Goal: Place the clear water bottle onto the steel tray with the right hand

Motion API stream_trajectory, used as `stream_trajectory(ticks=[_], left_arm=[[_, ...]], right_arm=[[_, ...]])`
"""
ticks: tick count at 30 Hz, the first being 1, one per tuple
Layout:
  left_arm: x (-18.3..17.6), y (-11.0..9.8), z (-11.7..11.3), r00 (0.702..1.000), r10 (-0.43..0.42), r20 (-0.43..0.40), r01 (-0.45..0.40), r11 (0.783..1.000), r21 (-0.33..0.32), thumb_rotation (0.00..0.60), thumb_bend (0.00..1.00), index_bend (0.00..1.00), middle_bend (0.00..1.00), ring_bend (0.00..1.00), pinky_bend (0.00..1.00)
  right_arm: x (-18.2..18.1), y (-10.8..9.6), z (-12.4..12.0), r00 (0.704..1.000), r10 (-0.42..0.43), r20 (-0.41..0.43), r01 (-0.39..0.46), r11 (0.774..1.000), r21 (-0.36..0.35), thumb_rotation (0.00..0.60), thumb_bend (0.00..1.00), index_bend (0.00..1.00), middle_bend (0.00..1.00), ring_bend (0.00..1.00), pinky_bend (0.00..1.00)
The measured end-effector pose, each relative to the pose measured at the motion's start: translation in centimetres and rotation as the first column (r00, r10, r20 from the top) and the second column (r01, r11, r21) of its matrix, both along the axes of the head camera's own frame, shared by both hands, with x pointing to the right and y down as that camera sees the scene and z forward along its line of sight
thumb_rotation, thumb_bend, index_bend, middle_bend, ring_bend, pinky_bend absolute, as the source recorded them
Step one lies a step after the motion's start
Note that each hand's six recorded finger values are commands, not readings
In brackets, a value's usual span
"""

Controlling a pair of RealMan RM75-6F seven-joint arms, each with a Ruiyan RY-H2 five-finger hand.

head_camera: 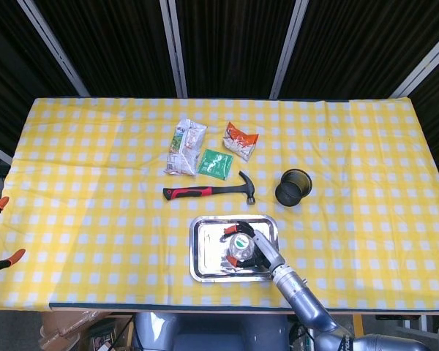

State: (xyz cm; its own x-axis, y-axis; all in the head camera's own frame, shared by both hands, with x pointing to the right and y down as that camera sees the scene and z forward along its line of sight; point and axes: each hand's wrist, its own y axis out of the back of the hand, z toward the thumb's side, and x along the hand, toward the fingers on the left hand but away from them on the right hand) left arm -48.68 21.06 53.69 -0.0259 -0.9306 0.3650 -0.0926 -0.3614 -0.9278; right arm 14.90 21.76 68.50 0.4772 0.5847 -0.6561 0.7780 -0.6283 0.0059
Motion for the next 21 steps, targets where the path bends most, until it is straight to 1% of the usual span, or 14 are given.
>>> stream_trajectory(ticks=[4, 7, 11, 17, 21], left_arm=[[0.1, 0.0, 0.0, 1.000, 0.001, 0.000, -0.001, 1.000, -0.001, 0.600, 0.19, 0.05, 0.00, 0.00, 0.00], [0.1, 0.0, 0.0, 1.000, 0.002, 0.000, -0.002, 1.000, 0.000, 0.600, 0.19, 0.05, 0.00, 0.00, 0.00], [0.0, 0.0, 0.0, 1.000, 0.002, 0.001, -0.002, 1.000, 0.000, 0.600, 0.19, 0.05, 0.00, 0.00, 0.00], [0.1, 0.0, 0.1, 1.000, 0.003, 0.005, -0.003, 1.000, -0.007, 0.600, 0.19, 0.05, 0.00, 0.00, 0.00], [0.2, 0.1, 0.1, 1.000, 0.007, 0.005, -0.007, 1.000, -0.006, 0.600, 0.19, 0.05, 0.00, 0.00, 0.00]], right_arm=[[-0.3, 0.4, -0.1, 0.998, -0.058, 0.008, 0.058, 0.998, 0.000, 0.600, 0.20, 0.03, 0.09, 0.00, 0.00], [-0.3, 0.5, -0.1, 0.998, -0.059, 0.021, 0.059, 0.998, -0.011, 0.600, 0.19, 0.00, 0.06, 0.00, 0.00], [0.0, 0.3, -0.2, 0.998, -0.050, 0.025, 0.050, 0.999, -0.008, 0.600, 0.19, 0.00, 0.05, 0.00, 0.00], [2.1, -0.5, -0.5, 0.999, -0.039, -0.014, 0.039, 0.999, 0.004, 0.600, 0.19, 0.00, 0.05, 0.00, 0.00], [5.0, -1.5, -1.0, 0.998, -0.001, -0.063, 0.003, 1.000, 0.025, 0.600, 0.19, 0.00, 0.04, 0.00, 0.00]])
